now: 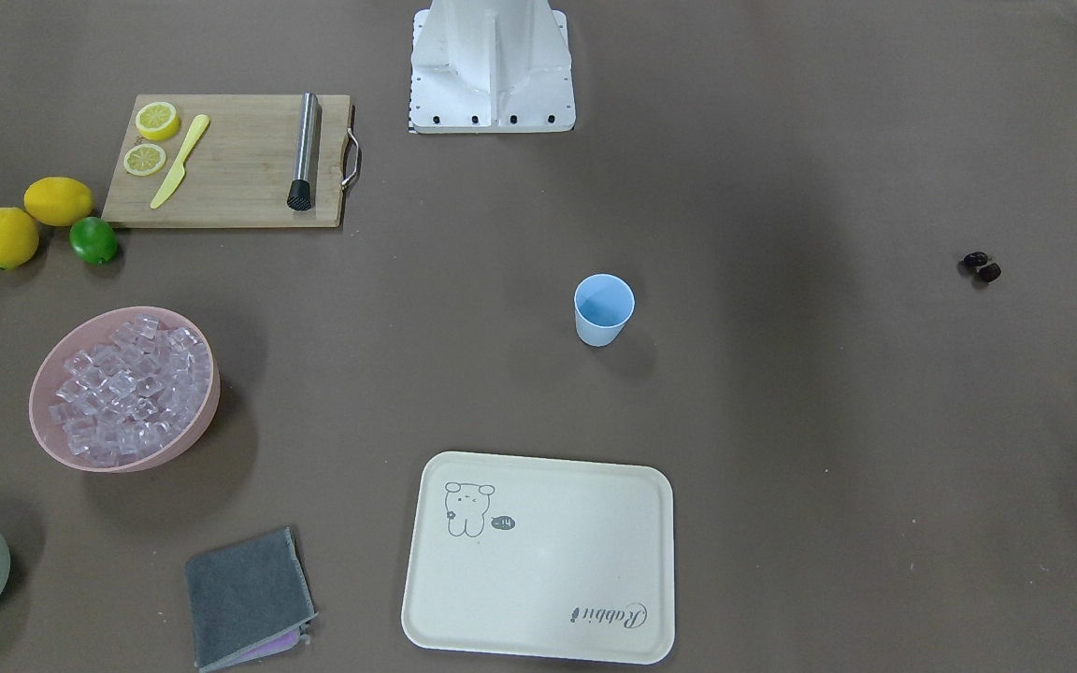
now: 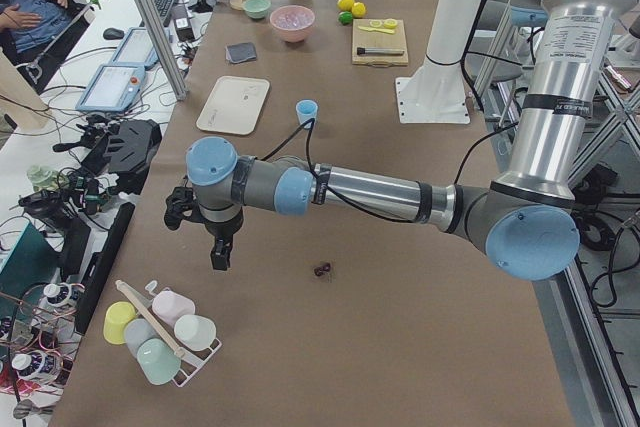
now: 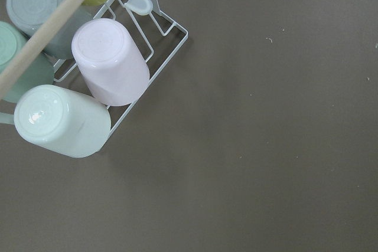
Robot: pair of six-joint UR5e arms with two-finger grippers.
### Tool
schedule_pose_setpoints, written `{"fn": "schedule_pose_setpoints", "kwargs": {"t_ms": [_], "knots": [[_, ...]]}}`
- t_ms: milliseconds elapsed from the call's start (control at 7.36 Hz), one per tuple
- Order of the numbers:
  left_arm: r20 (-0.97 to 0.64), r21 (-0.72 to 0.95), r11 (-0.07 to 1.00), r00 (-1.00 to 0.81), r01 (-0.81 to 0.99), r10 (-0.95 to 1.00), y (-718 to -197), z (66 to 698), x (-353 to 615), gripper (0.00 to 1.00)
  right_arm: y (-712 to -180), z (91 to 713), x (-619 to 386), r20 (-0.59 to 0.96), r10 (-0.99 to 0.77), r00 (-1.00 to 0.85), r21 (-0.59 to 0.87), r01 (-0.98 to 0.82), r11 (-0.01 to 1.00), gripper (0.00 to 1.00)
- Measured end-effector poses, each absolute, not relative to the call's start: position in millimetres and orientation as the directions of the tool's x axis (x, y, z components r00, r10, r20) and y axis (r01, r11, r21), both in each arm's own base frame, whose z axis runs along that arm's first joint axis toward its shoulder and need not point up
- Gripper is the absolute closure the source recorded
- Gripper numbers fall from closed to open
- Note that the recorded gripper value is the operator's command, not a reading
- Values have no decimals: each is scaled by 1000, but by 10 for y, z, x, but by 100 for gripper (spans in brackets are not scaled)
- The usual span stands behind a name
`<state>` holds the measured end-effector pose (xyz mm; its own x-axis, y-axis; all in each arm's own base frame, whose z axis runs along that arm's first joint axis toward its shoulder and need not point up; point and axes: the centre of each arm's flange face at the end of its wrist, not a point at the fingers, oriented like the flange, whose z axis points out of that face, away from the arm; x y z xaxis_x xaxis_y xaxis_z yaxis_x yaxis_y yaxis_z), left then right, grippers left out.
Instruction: Put ice and cherries in cup
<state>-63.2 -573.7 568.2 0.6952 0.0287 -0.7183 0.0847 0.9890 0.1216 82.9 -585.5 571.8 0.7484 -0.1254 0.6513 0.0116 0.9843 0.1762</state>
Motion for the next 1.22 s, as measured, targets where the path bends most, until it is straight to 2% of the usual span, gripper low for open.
{"fn": "schedule_pose_setpoints", "kwargs": {"t_ms": [407, 679, 1086, 1222], "knots": [[-721, 138, 986, 692, 90, 38, -5693, 5652, -627, 2, -5765, 4710, -490, 669, -214, 711, 239, 67, 969, 0], [-720, 157, 983, 692, 91, 51, -5575, 5578, -633, 2, -5615, 4269, -1532, 662, -300, 687, 298, 126, 946, 0], [-718, 164, 982, 694, 92, 55, -5442, 5554, -635, 2, -5384, 4179, -2533, 558, -444, 701, 394, 247, 885, 3], [-717, 161, 983, 695, 94, 51, -5435, 5563, -638, 2, -5320, 4225, -2670, 533, -464, 708, 400, 272, 875, 7]]}}
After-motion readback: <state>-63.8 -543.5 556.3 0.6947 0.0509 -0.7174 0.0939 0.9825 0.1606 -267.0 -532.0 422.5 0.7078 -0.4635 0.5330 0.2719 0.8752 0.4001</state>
